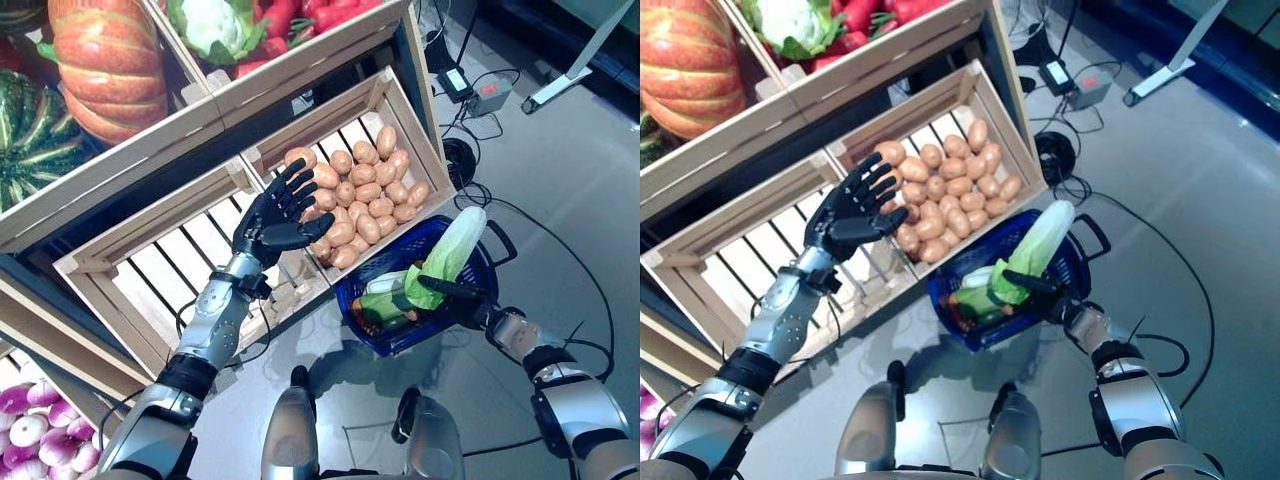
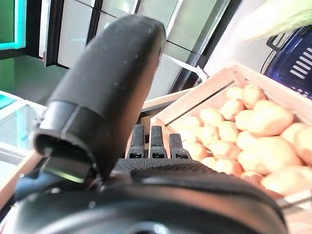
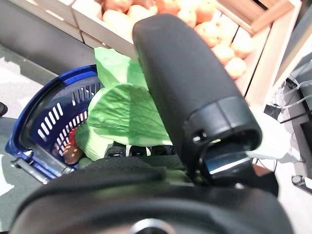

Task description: Put vegetables into the basket

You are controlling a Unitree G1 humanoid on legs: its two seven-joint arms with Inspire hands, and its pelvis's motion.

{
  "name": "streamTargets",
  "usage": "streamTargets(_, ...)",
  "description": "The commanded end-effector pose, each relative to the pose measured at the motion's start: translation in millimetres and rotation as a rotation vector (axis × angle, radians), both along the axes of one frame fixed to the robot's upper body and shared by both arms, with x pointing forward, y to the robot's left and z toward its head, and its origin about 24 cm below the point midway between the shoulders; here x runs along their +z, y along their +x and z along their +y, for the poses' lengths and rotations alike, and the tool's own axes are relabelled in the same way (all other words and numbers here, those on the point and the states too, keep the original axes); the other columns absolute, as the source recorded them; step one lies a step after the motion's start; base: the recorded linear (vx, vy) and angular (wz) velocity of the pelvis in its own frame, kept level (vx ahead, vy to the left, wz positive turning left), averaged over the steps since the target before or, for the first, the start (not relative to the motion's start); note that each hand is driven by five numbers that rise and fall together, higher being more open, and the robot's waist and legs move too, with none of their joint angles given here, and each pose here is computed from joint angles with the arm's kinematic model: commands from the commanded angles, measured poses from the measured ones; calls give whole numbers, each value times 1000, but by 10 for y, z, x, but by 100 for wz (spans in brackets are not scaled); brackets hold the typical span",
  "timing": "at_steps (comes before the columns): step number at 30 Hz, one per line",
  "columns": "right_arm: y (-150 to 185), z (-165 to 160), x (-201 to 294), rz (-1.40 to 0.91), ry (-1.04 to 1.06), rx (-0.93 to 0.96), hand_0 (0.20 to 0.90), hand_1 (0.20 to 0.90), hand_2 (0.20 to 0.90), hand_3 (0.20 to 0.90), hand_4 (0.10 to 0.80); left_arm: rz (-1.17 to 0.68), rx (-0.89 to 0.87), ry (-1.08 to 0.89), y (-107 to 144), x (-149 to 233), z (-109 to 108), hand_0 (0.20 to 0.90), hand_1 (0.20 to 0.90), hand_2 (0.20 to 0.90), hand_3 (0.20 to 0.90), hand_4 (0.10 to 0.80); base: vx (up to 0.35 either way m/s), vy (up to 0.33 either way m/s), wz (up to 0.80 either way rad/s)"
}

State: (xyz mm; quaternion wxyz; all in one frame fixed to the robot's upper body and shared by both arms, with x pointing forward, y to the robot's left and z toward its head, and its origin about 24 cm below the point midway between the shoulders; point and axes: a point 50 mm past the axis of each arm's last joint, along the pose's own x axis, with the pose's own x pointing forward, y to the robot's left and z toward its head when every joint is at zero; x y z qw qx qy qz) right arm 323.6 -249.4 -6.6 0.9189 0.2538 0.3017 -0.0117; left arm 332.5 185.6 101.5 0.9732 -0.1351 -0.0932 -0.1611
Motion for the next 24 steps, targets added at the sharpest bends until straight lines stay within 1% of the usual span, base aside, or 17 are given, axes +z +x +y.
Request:
streamTargets(1, -14, -24, -11, 59, -87, 79, 900, 900, 900, 900, 800, -145, -28, -29, -3, 292, -100, 900, 900, 900, 900, 800, 0, 0, 0)
streamTargets(3, -43, -46, -46, 102, -121, 80, 900, 900, 900, 900, 800, -145, -29, -26, 4, 299, -114, 900, 900, 900, 900, 800, 0, 0, 0)
streamTargets(5, -85, -31, -84, 128, -32, 60, 900, 900, 900, 900, 800, -146, -29, -28, -5, 304, -133, 900, 900, 900, 900, 800, 10, -1, 2)
streamTargets(6, -78, 19, -86, 124, 54, 28, 900, 900, 900, 900, 800, -148, -28, -28, -5, 309, -127, 900, 900, 900, 900, 800, 7, 8, 3)
streamTargets(8, -75, 48, -108, 136, 64, -9, 900, 900, 900, 900, 800, -148, -27, -27, 0, 291, -114, 900, 900, 900, 900, 800, 0, 0, 0)
streamTargets(10, -123, -52, -186, 206, -196, -16, 900, 900, 900, 900, 800, -153, -20, -22, 9, 293, -140, 900, 900, 900, 900, 800, -31, 21, 3)
streamTargets(11, -126, -94, -183, 211, -259, -21, 900, 900, 900, 900, 800, -155, -18, -21, 10, 298, -148, 900, 900, 900, 900, 800, -61, 18, 2)
streamTargets(13, -70, -250, -68, 193, -388, -114, 900, 900, 900, 900, 800, -169, -18, -18, 15, 376, -189, 900, 900, 900, 900, 800, -68, 15, 3)
streamTargets(15, 25, -340, 90, 168, -564, -160, 900, 900, 900, 900, 800, -179, -23, -21, 29, 406, -206, 900, 900, 900, 900, 800, -62, 14, 8)
streamTargets(18, 179, -334, 303, 94, -657, -223, 900, 900, 900, 900, 800, -190, -34, -26, 41, 431, -272, 900, 900, 900, 900, 800, -64, 23, 8)
streamTargets(24, 266, -357, 481, 48, -804, -305, 900, 900, 900, 900, 800, -197, -34, -38, 30, 409, -310, 900, 900, 900, 900, 800, -39, 29, 2)
